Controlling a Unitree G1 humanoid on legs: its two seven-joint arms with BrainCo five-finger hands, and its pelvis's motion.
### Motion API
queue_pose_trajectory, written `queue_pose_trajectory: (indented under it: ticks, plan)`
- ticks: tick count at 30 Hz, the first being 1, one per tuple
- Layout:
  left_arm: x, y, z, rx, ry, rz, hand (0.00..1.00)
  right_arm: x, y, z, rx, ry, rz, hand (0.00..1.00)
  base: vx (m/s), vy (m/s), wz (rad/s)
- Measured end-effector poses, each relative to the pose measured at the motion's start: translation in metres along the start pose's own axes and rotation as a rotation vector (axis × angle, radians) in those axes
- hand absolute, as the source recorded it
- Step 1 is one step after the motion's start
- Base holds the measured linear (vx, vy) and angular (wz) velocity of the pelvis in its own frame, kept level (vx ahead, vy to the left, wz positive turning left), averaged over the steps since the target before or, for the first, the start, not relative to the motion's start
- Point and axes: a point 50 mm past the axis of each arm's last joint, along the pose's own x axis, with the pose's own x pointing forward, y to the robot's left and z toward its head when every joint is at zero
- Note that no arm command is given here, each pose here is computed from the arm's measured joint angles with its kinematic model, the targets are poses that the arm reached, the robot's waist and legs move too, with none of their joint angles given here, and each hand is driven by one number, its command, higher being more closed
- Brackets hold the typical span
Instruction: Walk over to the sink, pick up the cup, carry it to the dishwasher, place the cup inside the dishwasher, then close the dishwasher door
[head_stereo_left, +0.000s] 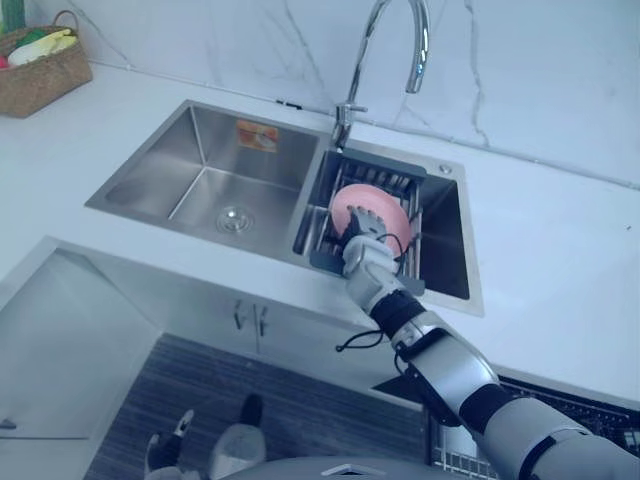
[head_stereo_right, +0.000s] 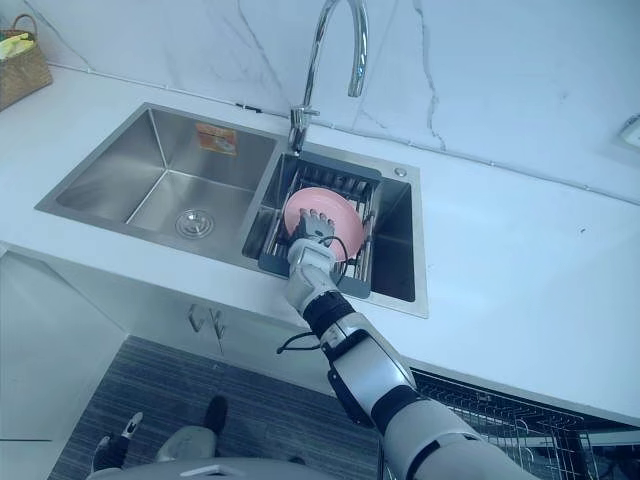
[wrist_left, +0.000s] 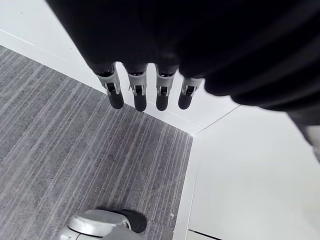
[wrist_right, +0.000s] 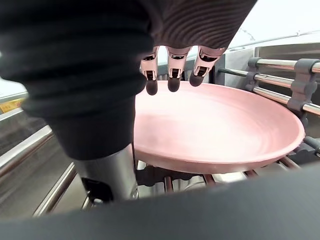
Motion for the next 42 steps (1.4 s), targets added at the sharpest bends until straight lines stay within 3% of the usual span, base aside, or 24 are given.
queue_pose_trajectory:
  ticks: [20,30,34,42]
  plan:
    - [0.010,-0.012,0.037,-0.068,0.025,-0.052,0.00,-0.014,0.021,0.022,-0.022,-0.122,0.026,1.00,0.00,-0.007,-0.08]
    - [0.015,-0.010,0.032,-0.073,0.069,-0.029,0.00,-0.057,-0.015,0.064,-0.038,-0.642,-0.200,1.00,-0.01,-0.018,-0.10]
    - [0.016,-0.008,0.027,-0.064,0.091,-0.022,0.00,-0.073,-0.019,0.064,-0.040,-0.775,-0.191,1.00,-0.03,-0.006,-0.14]
    - [0.017,-0.003,0.023,-0.051,0.106,-0.011,0.00,-0.081,-0.020,0.045,-0.092,-0.835,-0.135,1.00,-0.01,0.000,-0.09]
